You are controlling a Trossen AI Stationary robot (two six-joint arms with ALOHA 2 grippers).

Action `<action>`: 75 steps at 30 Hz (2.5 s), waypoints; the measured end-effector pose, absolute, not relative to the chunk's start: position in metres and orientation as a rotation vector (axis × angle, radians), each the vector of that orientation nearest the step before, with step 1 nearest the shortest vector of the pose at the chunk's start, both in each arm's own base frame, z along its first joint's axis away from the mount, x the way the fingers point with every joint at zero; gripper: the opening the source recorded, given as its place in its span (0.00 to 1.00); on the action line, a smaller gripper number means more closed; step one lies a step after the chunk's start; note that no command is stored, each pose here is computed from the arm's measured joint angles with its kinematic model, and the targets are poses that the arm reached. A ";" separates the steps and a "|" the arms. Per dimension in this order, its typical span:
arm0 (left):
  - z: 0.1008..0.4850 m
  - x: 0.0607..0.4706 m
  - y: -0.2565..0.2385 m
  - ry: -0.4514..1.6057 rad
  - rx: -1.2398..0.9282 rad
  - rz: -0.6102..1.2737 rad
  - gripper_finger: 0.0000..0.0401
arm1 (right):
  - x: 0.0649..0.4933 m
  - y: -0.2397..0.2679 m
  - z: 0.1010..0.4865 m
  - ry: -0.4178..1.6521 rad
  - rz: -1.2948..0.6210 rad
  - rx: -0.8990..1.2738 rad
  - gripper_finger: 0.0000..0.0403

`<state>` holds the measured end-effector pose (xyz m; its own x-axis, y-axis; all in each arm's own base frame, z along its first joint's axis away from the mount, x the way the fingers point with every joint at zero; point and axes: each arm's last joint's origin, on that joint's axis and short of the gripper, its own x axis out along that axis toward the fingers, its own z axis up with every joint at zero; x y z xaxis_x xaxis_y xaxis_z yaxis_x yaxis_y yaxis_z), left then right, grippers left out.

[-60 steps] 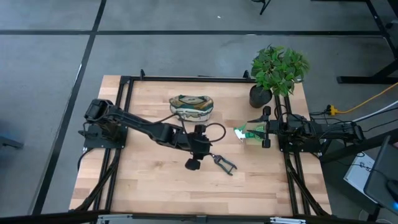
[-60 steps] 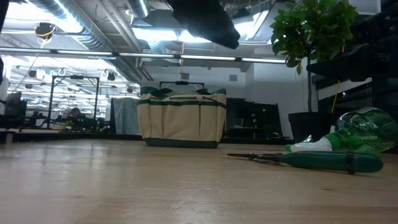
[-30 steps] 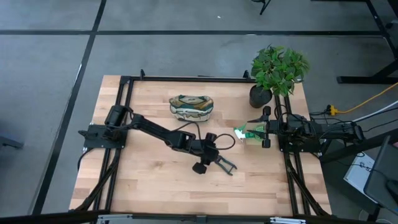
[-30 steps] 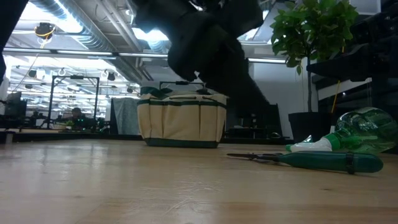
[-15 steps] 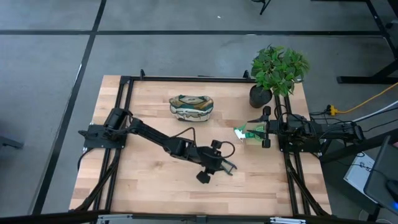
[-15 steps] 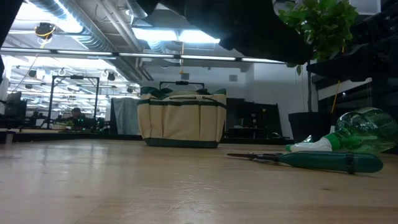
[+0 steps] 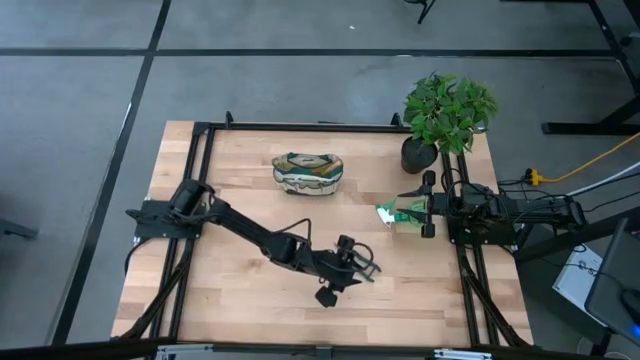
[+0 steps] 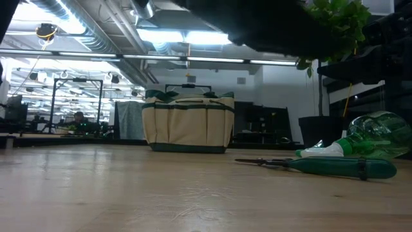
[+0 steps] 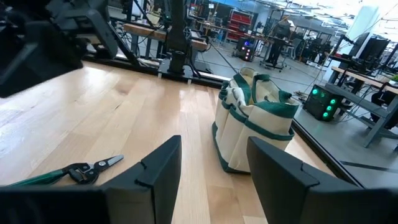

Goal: Pick & Place Garden tools in Gardening bag
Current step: Put the green shear scissors into the light brown gardening bag

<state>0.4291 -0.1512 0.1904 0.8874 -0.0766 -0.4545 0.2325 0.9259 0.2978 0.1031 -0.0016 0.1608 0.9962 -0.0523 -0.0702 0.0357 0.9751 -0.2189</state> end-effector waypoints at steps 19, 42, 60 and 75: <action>0.119 0.451 -0.126 0.563 0.298 -0.166 0.39 | 0.103 -0.002 0.161 0.075 -0.044 -0.219 0.46; 0.091 0.454 -0.124 0.602 0.229 -0.198 0.06 | 0.103 -0.002 0.161 0.075 -0.044 -0.219 0.46; 0.113 0.448 -0.117 0.638 0.256 -0.052 0.07 | 0.103 -0.002 0.161 0.075 -0.045 -0.219 0.46; 0.187 0.435 -0.124 0.516 0.266 -0.053 0.07 | 0.103 -0.002 0.161 0.075 -0.043 -0.219 0.46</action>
